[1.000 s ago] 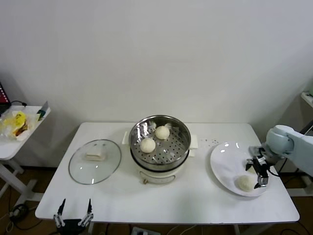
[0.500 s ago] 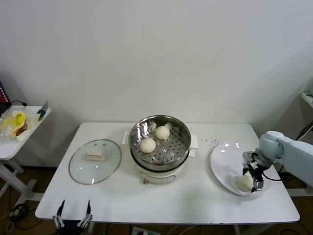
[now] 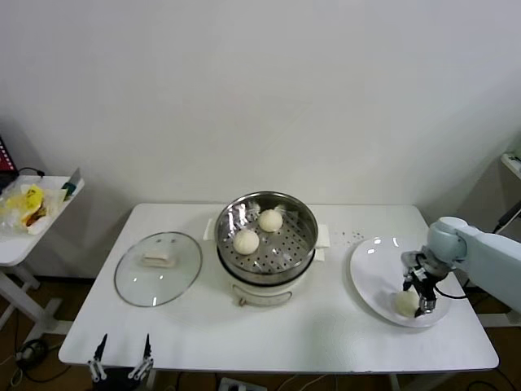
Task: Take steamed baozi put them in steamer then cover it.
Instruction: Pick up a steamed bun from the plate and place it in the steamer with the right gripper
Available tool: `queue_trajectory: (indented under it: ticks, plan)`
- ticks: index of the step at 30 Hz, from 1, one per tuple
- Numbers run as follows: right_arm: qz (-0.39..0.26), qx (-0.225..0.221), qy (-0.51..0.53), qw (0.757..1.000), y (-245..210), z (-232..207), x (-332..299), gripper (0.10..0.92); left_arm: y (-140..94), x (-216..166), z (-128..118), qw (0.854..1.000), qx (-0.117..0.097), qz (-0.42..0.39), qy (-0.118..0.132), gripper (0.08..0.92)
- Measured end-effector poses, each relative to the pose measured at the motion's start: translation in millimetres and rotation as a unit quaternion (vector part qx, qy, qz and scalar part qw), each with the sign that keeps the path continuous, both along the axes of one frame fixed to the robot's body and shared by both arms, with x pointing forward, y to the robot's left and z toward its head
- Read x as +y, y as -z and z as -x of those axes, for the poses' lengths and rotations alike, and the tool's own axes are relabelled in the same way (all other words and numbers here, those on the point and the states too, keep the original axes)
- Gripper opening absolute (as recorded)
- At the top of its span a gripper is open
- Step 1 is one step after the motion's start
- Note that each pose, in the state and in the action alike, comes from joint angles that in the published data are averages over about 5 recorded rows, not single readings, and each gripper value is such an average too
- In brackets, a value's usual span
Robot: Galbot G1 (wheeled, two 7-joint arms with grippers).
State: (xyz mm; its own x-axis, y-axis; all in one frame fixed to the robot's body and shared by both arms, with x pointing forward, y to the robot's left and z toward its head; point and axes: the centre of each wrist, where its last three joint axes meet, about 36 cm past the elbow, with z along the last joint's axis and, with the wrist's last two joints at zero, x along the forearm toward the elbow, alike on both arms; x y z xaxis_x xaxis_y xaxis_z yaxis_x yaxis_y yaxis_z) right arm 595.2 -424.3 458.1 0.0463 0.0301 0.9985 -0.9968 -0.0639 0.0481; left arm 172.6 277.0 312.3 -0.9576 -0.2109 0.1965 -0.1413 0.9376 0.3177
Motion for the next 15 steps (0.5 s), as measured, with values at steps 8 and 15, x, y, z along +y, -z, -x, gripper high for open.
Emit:
queue_trajectory:
  ticks: [8,15]
  plan:
    - [0.003,-0.016,-0.071,0.997,-38,-23,18,0.670,-2,0,1,1.000,-0.001,0.000,0.000,0.823]
    - [0.013,-0.049,-0.213,0.976,-125,-62,65,0.683,-4,-3,0,1.000,-0.005,0.002,0.003,0.823]
